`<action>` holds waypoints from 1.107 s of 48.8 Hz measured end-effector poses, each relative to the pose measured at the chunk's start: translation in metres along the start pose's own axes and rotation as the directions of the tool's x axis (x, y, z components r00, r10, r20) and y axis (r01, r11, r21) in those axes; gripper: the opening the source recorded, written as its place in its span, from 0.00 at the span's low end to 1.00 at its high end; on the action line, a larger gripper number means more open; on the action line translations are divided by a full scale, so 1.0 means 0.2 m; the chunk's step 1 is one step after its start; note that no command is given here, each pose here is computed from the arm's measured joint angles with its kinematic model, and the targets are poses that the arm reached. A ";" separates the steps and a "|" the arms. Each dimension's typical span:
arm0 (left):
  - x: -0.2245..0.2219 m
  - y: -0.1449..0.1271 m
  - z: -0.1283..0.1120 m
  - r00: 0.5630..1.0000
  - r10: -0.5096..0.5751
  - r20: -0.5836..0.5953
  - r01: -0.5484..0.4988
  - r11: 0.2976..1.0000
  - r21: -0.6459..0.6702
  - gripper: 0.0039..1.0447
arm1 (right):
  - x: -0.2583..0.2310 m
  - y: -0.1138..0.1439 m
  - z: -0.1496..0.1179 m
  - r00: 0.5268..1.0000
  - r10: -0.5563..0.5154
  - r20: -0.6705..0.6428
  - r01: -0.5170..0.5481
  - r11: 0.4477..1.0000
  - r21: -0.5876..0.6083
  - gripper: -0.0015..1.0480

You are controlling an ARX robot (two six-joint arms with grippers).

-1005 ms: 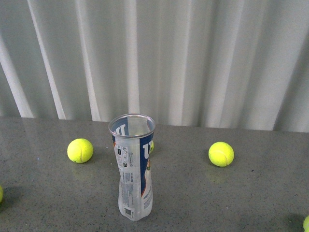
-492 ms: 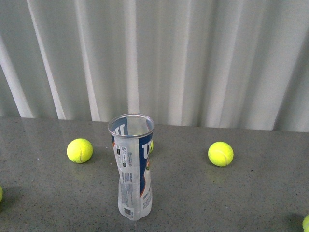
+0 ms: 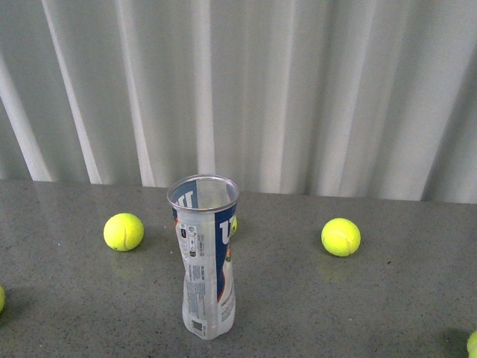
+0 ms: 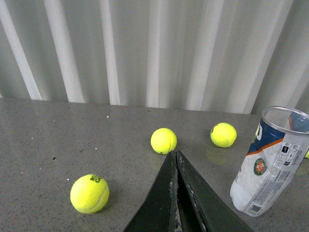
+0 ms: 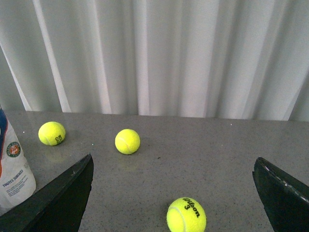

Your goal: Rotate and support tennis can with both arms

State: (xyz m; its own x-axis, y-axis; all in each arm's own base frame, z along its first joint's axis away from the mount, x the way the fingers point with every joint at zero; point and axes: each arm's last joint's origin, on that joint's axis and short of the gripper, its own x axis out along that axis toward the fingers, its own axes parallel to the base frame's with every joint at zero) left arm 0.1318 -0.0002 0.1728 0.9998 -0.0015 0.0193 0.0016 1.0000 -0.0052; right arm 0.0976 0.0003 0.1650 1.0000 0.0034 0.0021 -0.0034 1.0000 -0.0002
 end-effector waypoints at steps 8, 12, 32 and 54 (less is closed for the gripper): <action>-0.03 0.00 0.01 1.000 0.000 0.003 0.000 1.000 0.000 0.03 | 0.00 0.00 0.00 1.000 0.000 0.000 0.000 1.000 0.000 0.93; -0.04 0.00 0.01 1.000 0.000 0.008 0.000 1.000 0.000 0.03 | 0.00 0.00 0.00 1.000 0.000 0.000 0.000 1.000 0.000 0.93; -0.09 0.00 0.01 1.000 0.000 0.009 0.000 1.000 0.000 0.03 | 0.00 0.00 0.00 1.000 0.000 0.000 0.000 1.000 0.000 0.93; -0.18 0.00 0.00 1.000 0.000 0.004 0.000 1.000 0.000 0.03 | 0.00 0.00 0.00 1.000 0.000 0.000 0.000 1.000 0.000 0.93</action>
State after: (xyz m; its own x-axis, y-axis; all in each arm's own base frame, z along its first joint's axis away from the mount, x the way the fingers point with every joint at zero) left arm 0.0966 -0.0002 0.1719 0.9997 -0.0019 0.0235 0.0020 1.0000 -0.0051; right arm 0.0976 0.0003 0.1650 1.0000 0.0034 0.0017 -0.0034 1.0000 -0.0002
